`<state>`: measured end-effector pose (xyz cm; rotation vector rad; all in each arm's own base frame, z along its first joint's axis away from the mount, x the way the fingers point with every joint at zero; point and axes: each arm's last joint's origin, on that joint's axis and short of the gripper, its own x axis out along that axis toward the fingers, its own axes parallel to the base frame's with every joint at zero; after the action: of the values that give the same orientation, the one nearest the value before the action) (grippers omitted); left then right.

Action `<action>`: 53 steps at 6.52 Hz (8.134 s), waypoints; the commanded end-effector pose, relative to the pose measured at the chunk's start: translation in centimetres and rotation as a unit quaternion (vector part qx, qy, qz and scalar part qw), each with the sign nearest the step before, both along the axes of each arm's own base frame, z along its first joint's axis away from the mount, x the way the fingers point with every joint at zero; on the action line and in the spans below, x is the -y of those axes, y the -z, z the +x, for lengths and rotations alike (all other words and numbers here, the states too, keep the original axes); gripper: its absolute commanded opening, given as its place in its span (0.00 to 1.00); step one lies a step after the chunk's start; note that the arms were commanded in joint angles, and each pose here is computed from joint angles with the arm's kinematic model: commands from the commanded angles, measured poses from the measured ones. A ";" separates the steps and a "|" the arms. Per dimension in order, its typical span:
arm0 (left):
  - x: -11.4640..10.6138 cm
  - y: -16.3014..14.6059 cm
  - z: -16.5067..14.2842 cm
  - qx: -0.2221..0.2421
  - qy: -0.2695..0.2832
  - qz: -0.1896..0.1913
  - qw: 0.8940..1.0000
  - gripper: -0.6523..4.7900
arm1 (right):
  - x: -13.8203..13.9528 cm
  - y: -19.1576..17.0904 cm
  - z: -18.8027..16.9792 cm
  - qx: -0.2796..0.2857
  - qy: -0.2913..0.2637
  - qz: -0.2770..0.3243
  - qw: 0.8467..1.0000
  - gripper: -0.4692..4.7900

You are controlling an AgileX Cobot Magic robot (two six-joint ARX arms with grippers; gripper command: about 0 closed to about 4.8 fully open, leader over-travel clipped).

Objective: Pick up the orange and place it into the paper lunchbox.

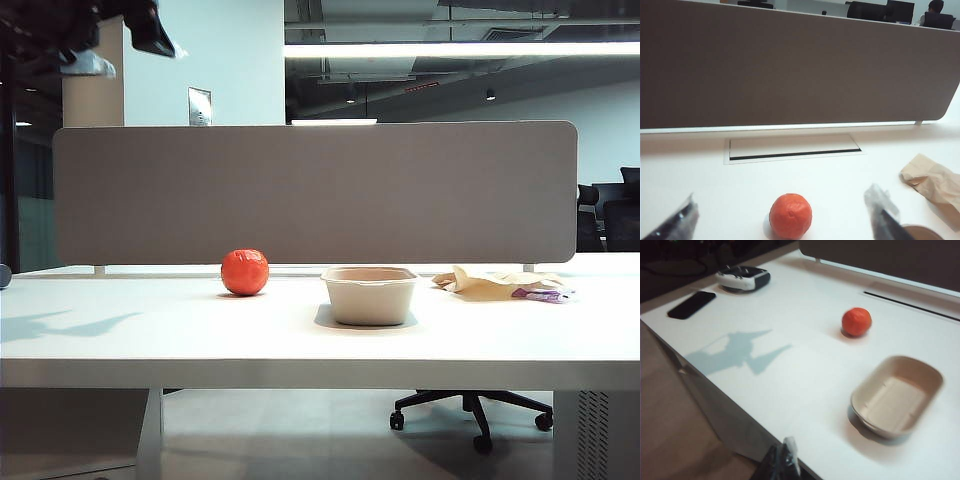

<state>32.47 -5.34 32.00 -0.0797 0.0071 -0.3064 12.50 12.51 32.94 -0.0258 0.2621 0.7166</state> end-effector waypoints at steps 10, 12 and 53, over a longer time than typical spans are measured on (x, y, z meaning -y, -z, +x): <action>7.0 13.3 21.0 -0.018 0.030 0.003 0.999 1.00 | 0.2 0.7 -0.1 -0.065 0.021 -0.013 0.998 0.09; 7.2 17.1 21.5 -0.047 0.009 0.010 0.999 1.00 | 0.2 0.8 -0.1 -0.067 0.022 -0.016 0.997 0.09; 14.0 -0.4 2.5 -0.294 0.387 0.282 0.827 0.11 | 3.4 -0.2 -2.9 -0.063 0.055 -0.083 0.993 0.09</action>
<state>35.89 -19.28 31.40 0.4383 0.7802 -1.0566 9.94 9.40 32.74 -0.1215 0.4718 0.5753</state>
